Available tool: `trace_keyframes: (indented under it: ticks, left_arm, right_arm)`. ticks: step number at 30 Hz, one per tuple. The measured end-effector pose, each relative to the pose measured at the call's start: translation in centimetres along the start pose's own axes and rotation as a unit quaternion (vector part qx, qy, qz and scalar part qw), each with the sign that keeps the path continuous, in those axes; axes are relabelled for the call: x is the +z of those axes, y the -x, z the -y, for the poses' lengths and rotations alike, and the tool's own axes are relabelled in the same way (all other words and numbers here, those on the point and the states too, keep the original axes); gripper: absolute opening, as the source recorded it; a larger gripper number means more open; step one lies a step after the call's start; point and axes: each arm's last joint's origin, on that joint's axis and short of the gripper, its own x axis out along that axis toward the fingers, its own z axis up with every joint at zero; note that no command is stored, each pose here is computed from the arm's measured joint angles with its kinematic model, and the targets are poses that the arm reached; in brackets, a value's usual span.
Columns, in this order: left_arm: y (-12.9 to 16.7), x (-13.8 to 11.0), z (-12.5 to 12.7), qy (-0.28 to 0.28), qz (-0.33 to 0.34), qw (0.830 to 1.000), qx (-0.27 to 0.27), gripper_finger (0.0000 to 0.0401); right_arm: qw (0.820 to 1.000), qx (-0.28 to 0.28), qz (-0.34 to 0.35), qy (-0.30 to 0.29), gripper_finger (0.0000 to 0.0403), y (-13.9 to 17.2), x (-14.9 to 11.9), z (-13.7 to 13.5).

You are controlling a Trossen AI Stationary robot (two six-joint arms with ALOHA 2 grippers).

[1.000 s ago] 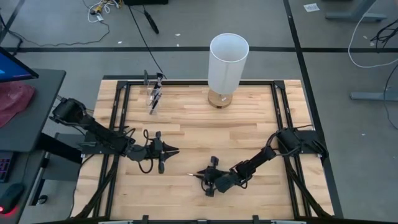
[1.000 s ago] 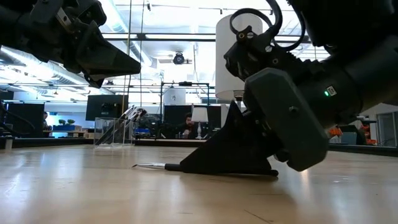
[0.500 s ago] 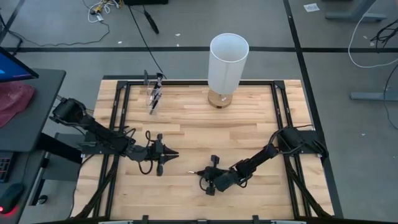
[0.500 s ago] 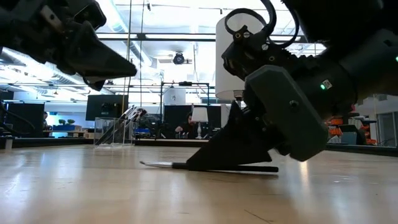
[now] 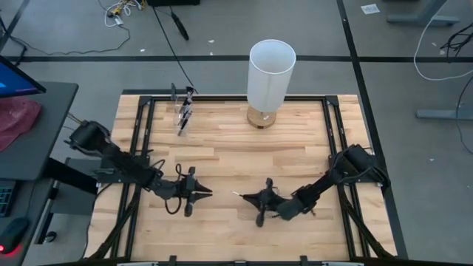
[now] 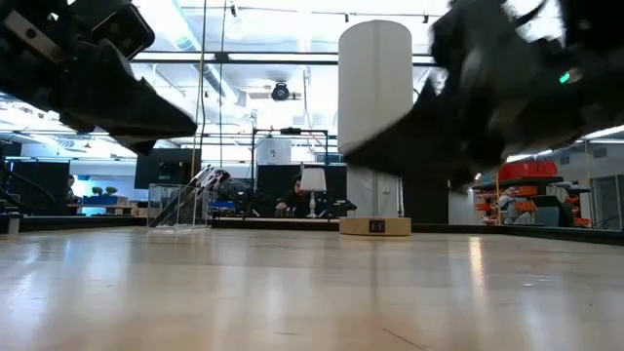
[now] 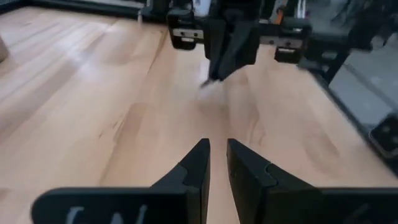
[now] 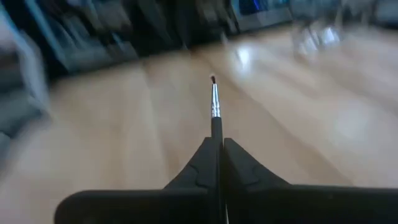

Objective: Put items in baskets/containers
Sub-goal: Put the black liner brush into the transparent organizer

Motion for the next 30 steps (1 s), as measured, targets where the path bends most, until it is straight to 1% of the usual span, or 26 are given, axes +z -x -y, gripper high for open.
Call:
trace_keyframes:
  ticks: [2, 4, 6, 8, 11, 14, 17, 20, 22, 24, 26, 30]
  left_arm:
    - [-0.6, -0.4, 0.2, 0.009, 0.015, 1.0, -0.005, 0.0055]
    - [-1.2, -0.9, 0.3, 0.011, 0.033, 0.999, -0.008, 0.0055]
    - [-1.9, -1.0, 0.4, 0.009, 0.063, 0.998, -0.014, 0.0057]
    - [-2.8, -0.9, 0.5, 0.0, 0.09, 0.996, -0.024, 0.0069]
    - [-4.4, 0.3, 1.0, -0.01, 0.143, 0.989, -0.045, 0.0108]
    - [-5.9, 1.9, 1.6, -0.03, 0.186, 0.98, -0.067, 0.0159]
    - [-6.8, 3.4, 2.0, -0.045, 0.213, 0.972, -0.086, 0.0207]
    - [-7.2, 4.2, 2.2, -0.051, 0.229, 0.969, -0.083, 0.0234]
    - [-7.3, 4.5, 2.3, -0.055, 0.236, 0.967, -0.083, 0.0237]
    - [-7.2, 4.7, 2.4, -0.054, 0.246, 0.964, -0.084, 0.0228]
    - [-7.1, 5.0, 2.4, -0.048, 0.261, 0.96, -0.086, 0.021]
    - [-7.0, 5.1, 2.4, -0.046, 0.269, 0.958, -0.086, 0.0165]
  right_arm:
    - [0.998, 0.031, 0.058, -0.025, 0.0001, 0.7, 0.8, 0.2]
    - [0.991, 0.063, 0.109, -0.044, 0.0001, 1.3, 1.9, 0.3]
    - [0.985, 0.085, 0.143, -0.04, 0.0001, 1.6, 2.6, 0.4]
    - [0.98, 0.105, 0.164, -0.033, 0.0001, 1.7, 3.2, 0.2]
    - [0.977, 0.119, 0.173, -0.026, 0.0001, 1.5, 3.7, 0.0]
    - [0.975, 0.125, 0.181, -0.03, 0.0001, 1.0, 4.4, -0.6]
    - [0.971, 0.145, 0.189, -0.02, 0.0001, 0.9, 4.8, -1.0]
    - [0.969, 0.147, 0.197, -0.014, 0.0001, 1.0, 5.0, -1.3]
    - [0.969, 0.147, 0.199, -0.014, 0.0002, 1.1, 5.0, -1.3]
    - [0.969, 0.147, 0.2, -0.014, 0.0002, 1.1, 5.0, -1.3]
    - [0.969, 0.147, 0.2, -0.014, 0.0002, 1.1, 5.1, -1.3]
    - [0.968, 0.147, 0.203, -0.012, 0.0003, 1.1, 5.1, -1.3]
